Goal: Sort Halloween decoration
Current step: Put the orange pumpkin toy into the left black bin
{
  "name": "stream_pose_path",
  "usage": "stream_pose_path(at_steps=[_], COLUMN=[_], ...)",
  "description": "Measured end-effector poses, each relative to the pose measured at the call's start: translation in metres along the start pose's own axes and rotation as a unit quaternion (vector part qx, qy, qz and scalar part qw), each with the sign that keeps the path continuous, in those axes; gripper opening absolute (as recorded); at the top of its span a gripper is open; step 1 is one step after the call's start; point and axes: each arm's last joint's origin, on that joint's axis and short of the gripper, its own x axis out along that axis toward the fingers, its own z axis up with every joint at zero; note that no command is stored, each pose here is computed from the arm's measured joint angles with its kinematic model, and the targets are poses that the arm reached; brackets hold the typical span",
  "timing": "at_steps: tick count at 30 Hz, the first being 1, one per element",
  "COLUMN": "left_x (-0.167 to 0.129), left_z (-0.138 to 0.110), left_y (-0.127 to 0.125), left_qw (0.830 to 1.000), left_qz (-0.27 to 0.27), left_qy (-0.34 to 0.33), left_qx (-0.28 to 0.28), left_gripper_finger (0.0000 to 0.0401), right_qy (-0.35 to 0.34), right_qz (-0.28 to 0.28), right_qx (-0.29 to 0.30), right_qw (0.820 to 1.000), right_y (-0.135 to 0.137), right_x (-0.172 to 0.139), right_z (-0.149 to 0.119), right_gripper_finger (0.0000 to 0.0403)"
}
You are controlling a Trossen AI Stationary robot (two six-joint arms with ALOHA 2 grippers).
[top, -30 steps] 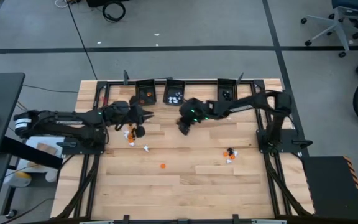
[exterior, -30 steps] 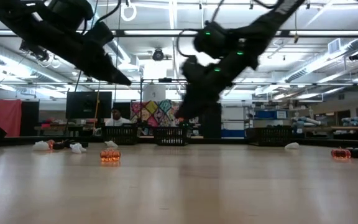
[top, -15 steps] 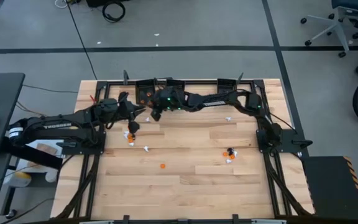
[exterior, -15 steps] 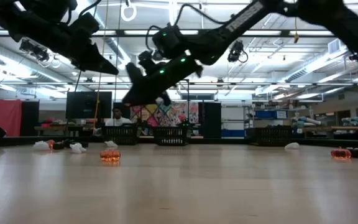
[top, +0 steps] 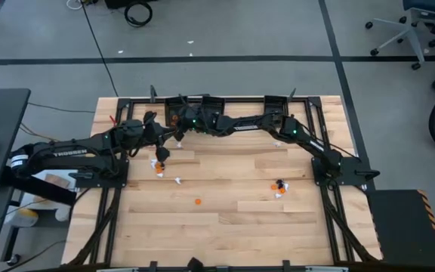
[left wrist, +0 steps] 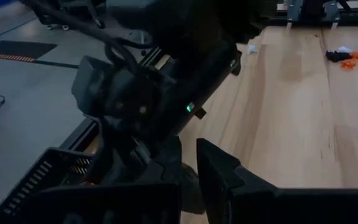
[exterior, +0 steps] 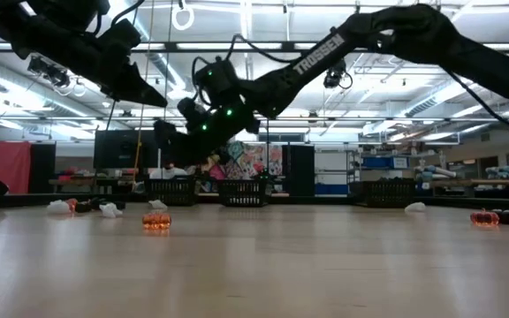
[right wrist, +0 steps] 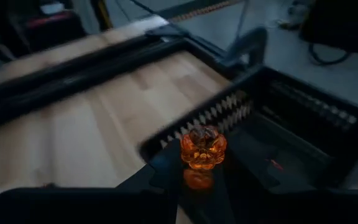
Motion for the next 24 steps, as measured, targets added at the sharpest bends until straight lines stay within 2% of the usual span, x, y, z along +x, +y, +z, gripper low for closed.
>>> stream_pose_path(at_steps=[6, 14, 24], left_x=[0.0, 0.0, 0.0], left_z=[0.0, 0.0, 0.0], left_y=[0.0, 0.0, 0.0], left_qw=[1.0, 1.0, 1.0], left_qz=[0.001, 0.001, 0.001], left_qy=[0.0, 0.0, 0.0], left_qx=[0.007, 0.008, 0.009], left_gripper_finger=[0.0027, 0.0027, 0.0027], right_qy=[-0.003, 0.041, 0.042], right_qz=[-0.024, -0.011, 0.004], right_qx=[0.002, 0.013, 0.015], right_qw=[1.0, 0.999, 0.999], right_y=[-0.008, -0.014, -0.013], right_x=[0.0, 0.002, 0.002], right_z=[0.003, -0.004, -0.004], right_gripper_finger=[0.011, 0.0112, 0.0156])
